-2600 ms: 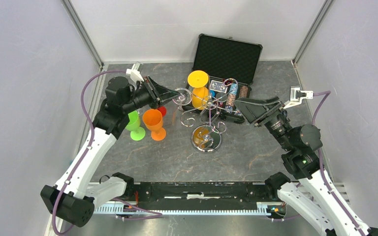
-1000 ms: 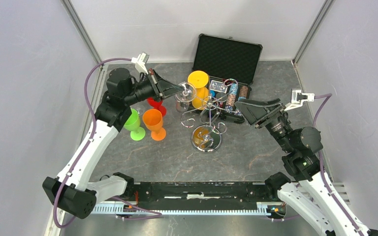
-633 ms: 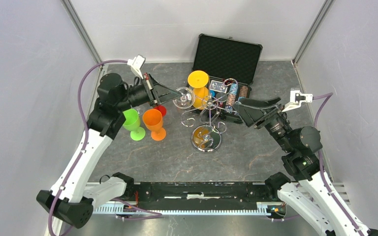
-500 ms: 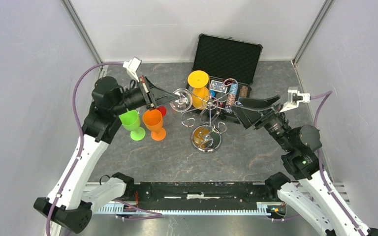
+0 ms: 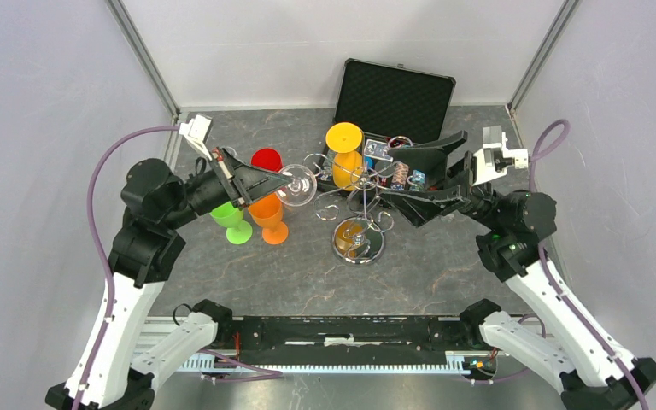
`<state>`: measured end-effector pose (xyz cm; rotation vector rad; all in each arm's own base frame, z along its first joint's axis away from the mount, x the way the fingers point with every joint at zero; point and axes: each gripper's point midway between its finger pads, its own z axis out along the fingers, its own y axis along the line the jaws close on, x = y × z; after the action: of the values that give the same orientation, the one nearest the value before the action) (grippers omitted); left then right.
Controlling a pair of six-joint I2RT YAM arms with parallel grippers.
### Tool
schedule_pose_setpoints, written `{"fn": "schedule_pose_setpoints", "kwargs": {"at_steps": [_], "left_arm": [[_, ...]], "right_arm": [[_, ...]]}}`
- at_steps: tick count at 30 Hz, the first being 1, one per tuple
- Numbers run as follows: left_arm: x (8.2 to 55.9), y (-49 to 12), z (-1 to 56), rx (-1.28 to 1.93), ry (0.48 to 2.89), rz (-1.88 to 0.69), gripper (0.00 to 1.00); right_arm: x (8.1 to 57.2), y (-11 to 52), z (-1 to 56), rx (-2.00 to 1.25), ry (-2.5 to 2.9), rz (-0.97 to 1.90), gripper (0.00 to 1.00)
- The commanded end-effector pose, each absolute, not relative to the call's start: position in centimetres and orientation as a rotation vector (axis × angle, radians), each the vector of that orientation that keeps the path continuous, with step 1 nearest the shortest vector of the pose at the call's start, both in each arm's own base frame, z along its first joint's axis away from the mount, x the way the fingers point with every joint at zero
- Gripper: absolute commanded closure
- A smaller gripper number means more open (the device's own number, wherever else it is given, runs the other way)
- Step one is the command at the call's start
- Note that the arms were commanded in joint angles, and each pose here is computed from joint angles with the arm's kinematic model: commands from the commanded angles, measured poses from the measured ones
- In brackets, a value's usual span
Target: Take the wine glass off the wine glass rack
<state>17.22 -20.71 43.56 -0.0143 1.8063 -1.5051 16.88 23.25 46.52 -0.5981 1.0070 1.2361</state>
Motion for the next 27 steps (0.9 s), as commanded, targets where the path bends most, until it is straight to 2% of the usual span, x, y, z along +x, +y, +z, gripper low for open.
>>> {"fn": "schedule_pose_setpoints", "kwargs": {"at_steps": [1, 12, 18, 27], "left_arm": [[15.8, -20.0, 48.2, -0.069, 1.686, -1.591, 0.98], [16.1, -18.9, 50.9, -0.219, 1.626, -1.609, 0.98], [16.2, -18.4, 51.1, -0.278, 1.611, -1.604, 0.98], [15.6, -17.7, 50.7, -0.324, 1.596, -1.614, 0.98]], "right_arm": [[15.3, 24.4, 50.2, -0.738, 0.813, 1.210, 0.06], [19.2, 31.9, 49.1, -0.841, 0.895, 0.936, 0.09], [17.9, 35.6, 47.5, -0.923, 0.863, 0.835, 0.13], [16.8, 38.8, 47.4, -0.912, 0.820, 0.874, 0.33]]}}
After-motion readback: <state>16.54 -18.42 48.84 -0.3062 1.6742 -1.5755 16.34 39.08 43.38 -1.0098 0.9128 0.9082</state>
